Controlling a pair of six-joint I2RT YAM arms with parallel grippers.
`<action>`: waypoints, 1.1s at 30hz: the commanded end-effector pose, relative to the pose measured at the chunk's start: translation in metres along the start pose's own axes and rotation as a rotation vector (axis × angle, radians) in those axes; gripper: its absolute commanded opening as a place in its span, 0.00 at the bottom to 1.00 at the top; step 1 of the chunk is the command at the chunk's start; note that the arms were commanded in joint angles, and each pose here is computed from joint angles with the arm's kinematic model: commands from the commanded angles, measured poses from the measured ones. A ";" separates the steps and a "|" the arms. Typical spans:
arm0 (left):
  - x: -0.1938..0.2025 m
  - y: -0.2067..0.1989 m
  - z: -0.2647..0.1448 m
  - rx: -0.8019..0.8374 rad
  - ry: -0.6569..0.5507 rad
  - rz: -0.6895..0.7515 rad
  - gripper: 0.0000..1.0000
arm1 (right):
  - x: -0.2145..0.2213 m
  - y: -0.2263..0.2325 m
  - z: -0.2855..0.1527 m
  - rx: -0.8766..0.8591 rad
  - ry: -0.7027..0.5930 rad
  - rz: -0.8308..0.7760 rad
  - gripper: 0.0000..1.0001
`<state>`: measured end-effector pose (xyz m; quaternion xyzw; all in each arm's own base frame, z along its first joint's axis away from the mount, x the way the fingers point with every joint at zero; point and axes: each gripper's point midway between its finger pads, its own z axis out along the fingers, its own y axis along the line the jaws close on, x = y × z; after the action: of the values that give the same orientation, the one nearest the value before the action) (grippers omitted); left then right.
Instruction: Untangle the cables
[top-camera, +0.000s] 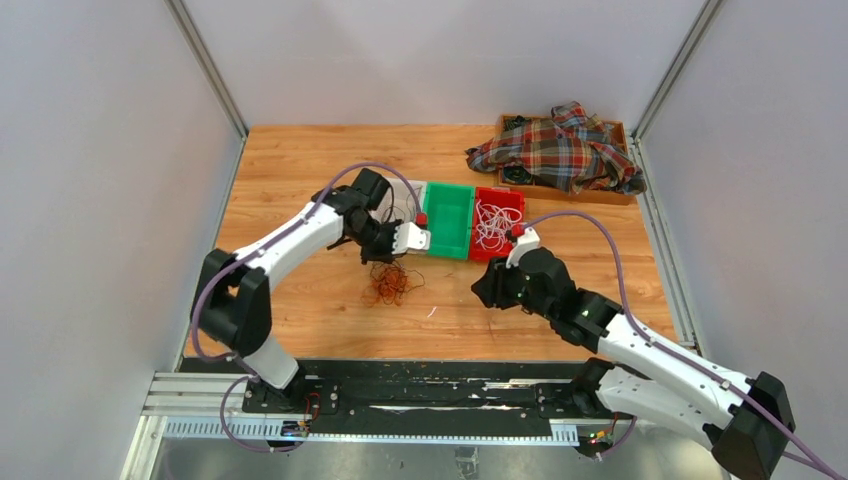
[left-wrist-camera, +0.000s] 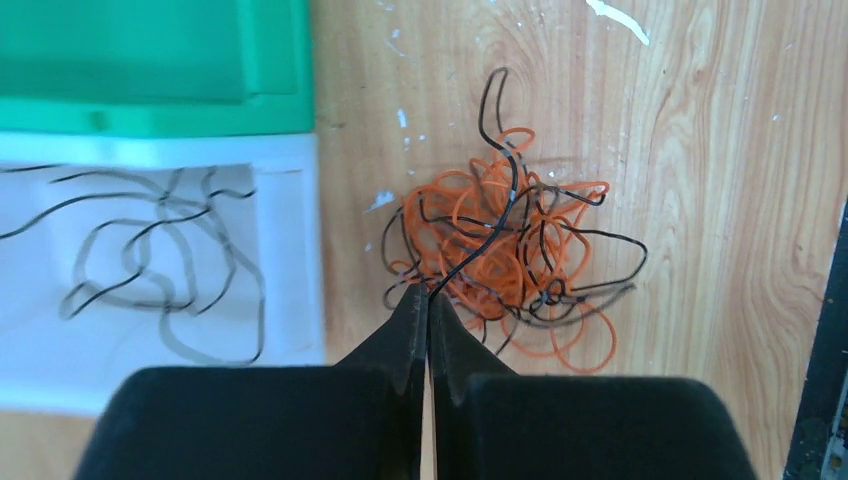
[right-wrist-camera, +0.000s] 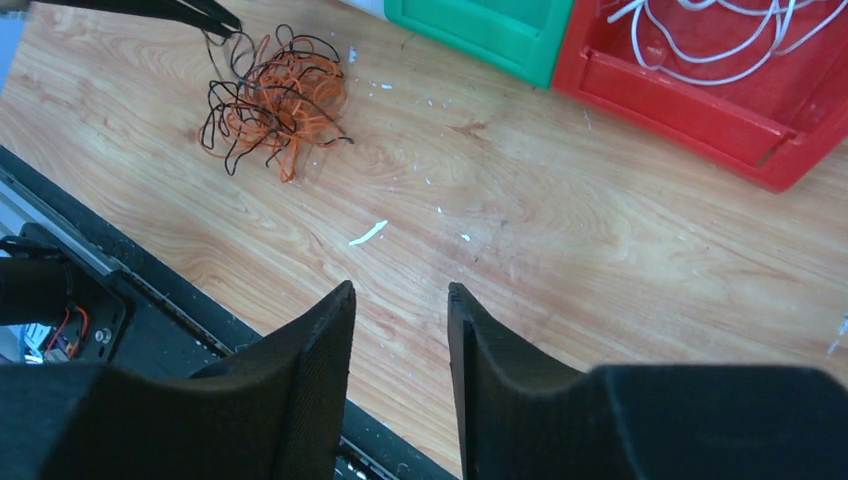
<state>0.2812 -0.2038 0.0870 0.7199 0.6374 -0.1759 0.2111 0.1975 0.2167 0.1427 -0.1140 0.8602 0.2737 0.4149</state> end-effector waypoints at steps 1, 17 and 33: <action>-0.021 -0.008 -0.046 -0.104 -0.026 -0.021 0.01 | -0.024 0.015 0.007 -0.040 -0.079 -0.007 0.44; -0.090 -0.068 -0.147 -0.176 -0.268 -0.259 0.01 | -0.083 0.157 -0.001 -0.391 -0.332 -0.295 0.73; -0.129 -0.093 -0.192 -0.159 -0.403 -0.255 0.01 | -0.095 0.157 0.053 -0.243 -0.377 -0.294 0.61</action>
<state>0.1846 -0.1951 0.2783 0.5691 0.7025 -0.2562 0.3420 0.2118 0.3655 0.2292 -0.2649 0.7195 0.3382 0.5457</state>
